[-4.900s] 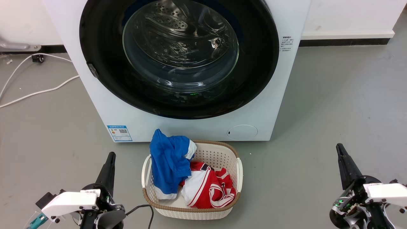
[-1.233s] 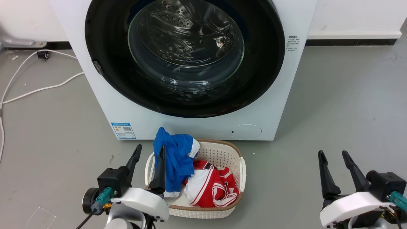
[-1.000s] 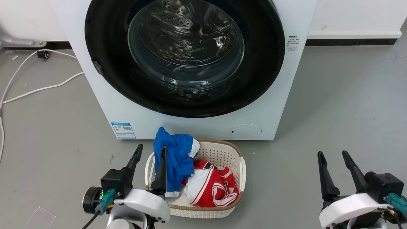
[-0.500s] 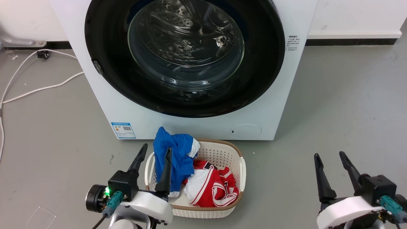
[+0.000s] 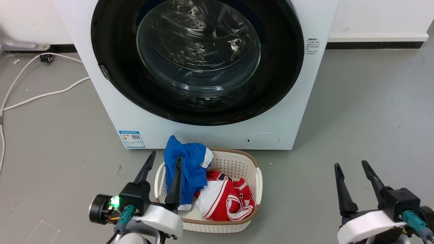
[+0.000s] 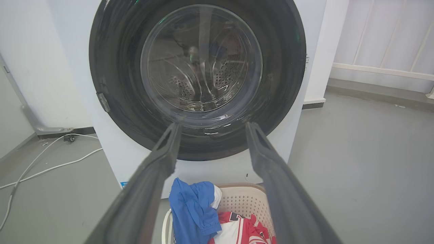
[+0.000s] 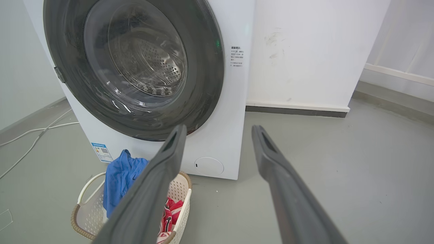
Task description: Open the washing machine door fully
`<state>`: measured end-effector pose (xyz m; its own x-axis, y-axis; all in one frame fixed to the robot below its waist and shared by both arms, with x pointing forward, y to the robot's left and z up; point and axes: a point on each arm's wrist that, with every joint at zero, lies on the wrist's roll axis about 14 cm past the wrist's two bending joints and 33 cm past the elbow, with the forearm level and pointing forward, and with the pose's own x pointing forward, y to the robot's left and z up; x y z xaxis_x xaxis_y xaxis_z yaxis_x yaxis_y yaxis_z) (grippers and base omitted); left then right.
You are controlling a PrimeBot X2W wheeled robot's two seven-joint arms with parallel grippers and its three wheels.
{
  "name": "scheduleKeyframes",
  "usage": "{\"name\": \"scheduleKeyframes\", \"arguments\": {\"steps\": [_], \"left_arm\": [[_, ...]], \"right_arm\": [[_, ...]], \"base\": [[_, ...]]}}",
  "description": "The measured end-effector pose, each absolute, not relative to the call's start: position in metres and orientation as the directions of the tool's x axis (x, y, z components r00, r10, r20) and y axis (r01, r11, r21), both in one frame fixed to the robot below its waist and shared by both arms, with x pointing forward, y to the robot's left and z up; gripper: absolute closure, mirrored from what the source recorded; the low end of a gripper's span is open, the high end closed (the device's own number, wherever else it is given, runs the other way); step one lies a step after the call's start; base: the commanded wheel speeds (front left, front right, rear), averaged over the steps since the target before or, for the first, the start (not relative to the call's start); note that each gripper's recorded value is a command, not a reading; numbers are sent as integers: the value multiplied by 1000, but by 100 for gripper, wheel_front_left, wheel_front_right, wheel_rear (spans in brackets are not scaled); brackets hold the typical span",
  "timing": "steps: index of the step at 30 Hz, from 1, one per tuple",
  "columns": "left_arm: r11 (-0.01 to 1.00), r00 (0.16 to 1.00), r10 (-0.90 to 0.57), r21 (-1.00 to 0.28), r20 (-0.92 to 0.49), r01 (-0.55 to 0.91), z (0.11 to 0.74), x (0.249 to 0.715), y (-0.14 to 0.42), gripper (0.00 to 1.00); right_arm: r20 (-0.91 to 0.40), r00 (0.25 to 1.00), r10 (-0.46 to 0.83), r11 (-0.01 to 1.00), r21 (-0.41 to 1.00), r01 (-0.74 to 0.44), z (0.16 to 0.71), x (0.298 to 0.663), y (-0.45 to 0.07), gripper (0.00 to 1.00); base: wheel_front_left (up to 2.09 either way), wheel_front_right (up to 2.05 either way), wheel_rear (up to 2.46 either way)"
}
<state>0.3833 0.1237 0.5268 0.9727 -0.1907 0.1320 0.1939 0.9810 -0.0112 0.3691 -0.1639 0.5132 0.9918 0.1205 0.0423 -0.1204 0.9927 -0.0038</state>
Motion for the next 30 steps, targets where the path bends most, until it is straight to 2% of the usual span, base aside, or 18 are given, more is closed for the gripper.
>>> {"name": "scheduleKeyframes", "arguments": {"steps": [22, 23, 24, 25, 30], "left_arm": [[981, 976, -184, -35, 120, 189, 522, 383, 127, 0], [981, 976, -184, -35, 120, 189, 522, 383, 127, 0], [981, 976, -183, -35, 120, 189, 522, 383, 127, 0], [981, 976, -184, -36, 120, 189, 522, 383, 127, 0], [981, 976, -182, -38, 119, 188, 521, 383, 127, 0]], "right_arm": [[40, 993, 109, 992, 54, -111, 508, 367, -166, 0], [31, 994, 107, 991, 70, -109, 506, 367, -166, 22], [29, 994, 107, 991, 79, -109, 505, 367, -166, 69], [29, 994, 108, 991, 82, -110, 505, 367, -165, 100], [30, 994, 106, 987, 121, -109, 506, 369, -165, 100]], "base": [[0, 0, 0], [0, 0, 0], [0, 0, 0], [0, 0, 0], [0, 0, 0]]}}
